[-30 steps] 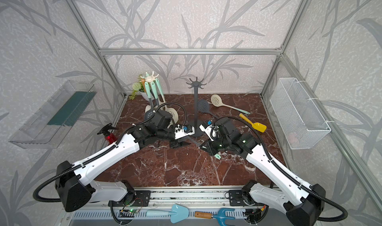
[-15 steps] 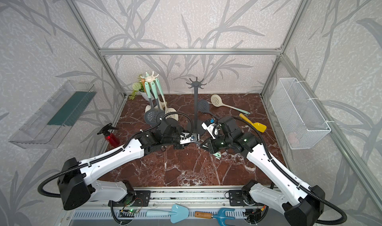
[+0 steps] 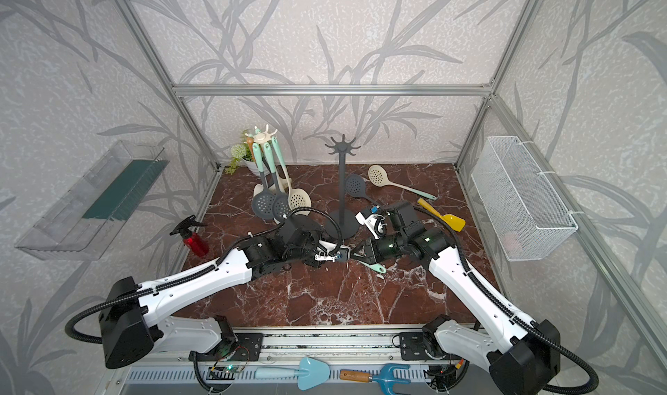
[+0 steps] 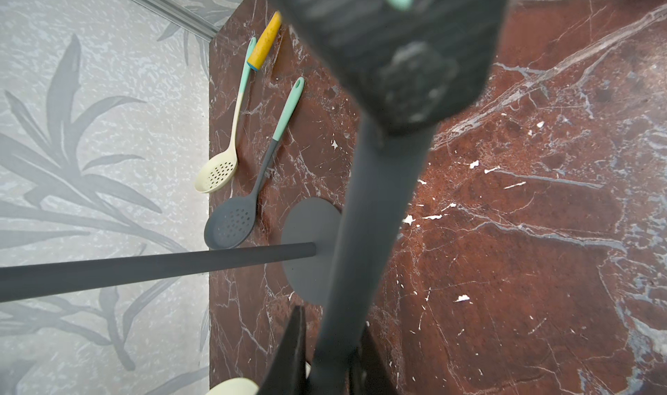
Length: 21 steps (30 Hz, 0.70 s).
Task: Hang the skimmer on the kitchen utensil rack
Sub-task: Pick up the skimmer from the center of the board.
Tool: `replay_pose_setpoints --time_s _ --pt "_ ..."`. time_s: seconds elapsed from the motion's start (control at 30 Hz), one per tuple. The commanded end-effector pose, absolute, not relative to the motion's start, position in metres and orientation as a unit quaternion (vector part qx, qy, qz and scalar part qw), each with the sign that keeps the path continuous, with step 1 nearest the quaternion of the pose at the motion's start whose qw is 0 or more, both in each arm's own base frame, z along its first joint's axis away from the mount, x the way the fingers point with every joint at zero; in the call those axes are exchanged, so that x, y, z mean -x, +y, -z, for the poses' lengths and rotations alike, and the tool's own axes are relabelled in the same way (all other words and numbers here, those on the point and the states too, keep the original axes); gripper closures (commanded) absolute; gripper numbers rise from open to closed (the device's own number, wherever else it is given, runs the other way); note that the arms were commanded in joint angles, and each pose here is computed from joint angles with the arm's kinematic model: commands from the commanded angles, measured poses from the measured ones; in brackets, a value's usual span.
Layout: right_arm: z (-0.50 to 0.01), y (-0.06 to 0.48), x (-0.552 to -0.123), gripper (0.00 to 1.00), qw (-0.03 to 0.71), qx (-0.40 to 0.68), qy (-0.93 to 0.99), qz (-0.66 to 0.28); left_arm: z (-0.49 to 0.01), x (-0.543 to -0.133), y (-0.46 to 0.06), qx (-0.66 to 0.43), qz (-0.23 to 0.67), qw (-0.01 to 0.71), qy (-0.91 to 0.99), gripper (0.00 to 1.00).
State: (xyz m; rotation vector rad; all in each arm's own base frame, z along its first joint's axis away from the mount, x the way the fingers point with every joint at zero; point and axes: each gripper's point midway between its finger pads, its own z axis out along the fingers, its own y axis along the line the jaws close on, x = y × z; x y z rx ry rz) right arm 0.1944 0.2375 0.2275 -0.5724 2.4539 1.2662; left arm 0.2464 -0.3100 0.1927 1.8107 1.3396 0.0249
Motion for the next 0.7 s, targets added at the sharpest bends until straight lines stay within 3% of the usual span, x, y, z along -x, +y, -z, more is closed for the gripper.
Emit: replay_pose_setpoints --time_s 0.0,0.07,0.2,0.43,0.67 --pt "-0.274 0.235 -0.221 0.76 0.245 0.204 0.829 -0.459 -0.200 -0.242 -0.310 -0.699 0.018 0.433 0.568 1.00" --pt "-0.287 0.225 -0.233 0.61 0.275 0.190 0.828 -0.450 -0.199 -0.241 -0.311 -0.696 0.027 0.430 0.574 1.00" --pt "-0.324 0.203 -0.255 0.46 0.356 0.161 0.812 -0.433 -0.206 -0.241 -0.313 -0.671 0.061 0.423 0.606 1.00" --pt "-0.367 0.153 -0.280 0.42 0.477 0.100 0.805 -0.338 -0.221 -0.246 -0.309 -0.608 0.144 0.421 0.658 1.00" --pt "-0.373 0.120 -0.281 0.41 0.533 0.062 0.799 -0.271 -0.245 -0.268 -0.289 -0.514 0.213 0.453 0.697 1.00"
